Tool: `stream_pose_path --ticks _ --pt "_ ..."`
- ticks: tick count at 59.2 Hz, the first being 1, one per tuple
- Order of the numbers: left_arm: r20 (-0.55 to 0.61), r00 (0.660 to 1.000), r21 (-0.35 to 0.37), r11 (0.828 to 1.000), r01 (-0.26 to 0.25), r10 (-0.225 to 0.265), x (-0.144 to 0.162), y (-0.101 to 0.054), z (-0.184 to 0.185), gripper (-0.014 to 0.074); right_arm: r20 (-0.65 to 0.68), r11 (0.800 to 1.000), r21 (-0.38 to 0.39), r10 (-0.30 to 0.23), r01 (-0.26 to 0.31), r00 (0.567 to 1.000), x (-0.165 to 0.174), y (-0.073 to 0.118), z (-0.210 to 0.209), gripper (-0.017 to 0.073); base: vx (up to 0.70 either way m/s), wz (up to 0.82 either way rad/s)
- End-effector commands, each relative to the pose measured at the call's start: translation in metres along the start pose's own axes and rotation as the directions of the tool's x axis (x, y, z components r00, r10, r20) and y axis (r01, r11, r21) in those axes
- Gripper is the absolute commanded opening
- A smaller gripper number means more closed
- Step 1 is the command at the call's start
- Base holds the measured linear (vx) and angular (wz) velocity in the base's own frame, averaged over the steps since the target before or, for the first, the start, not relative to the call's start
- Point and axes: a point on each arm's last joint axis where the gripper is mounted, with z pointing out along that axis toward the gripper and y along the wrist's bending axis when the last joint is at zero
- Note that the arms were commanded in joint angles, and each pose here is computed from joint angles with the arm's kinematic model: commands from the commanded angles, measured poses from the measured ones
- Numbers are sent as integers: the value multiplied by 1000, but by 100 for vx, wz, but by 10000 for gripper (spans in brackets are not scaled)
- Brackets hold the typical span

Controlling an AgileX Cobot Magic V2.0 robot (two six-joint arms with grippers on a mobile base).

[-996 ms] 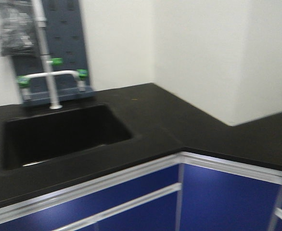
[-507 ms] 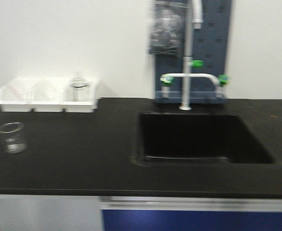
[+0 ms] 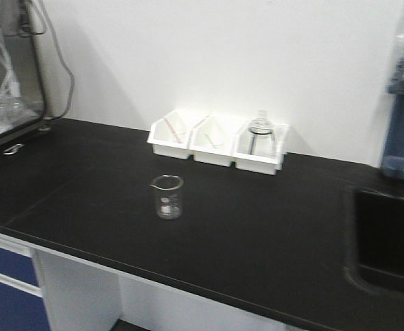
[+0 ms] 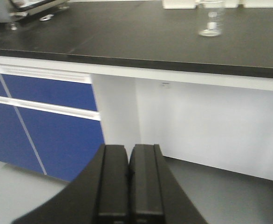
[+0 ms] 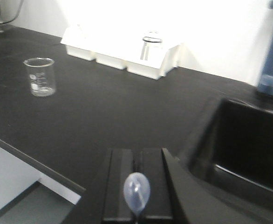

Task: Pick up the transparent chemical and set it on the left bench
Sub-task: 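Drive the base to the bench with the white trays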

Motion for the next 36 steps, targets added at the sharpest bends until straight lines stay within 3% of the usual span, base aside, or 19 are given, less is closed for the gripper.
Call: stream_pose_path --ticks 1,17,36 --pt "81 997 -2 1000 9 -9 -3 0 -1 -3 77 1000 -29 8 -6 997 -15 1 0 -3 24 46" --pt "81 997 -2 1000 9 -9 -3 0 -1 -3 78 1000 -29 8 -6 997 -15 1 0 -3 26 26" --pt "81 997 -2 1000 9 -9 -3 0 -1 -3 78 1000 -29 8 -6 997 -15 1 0 -3 24 -2"
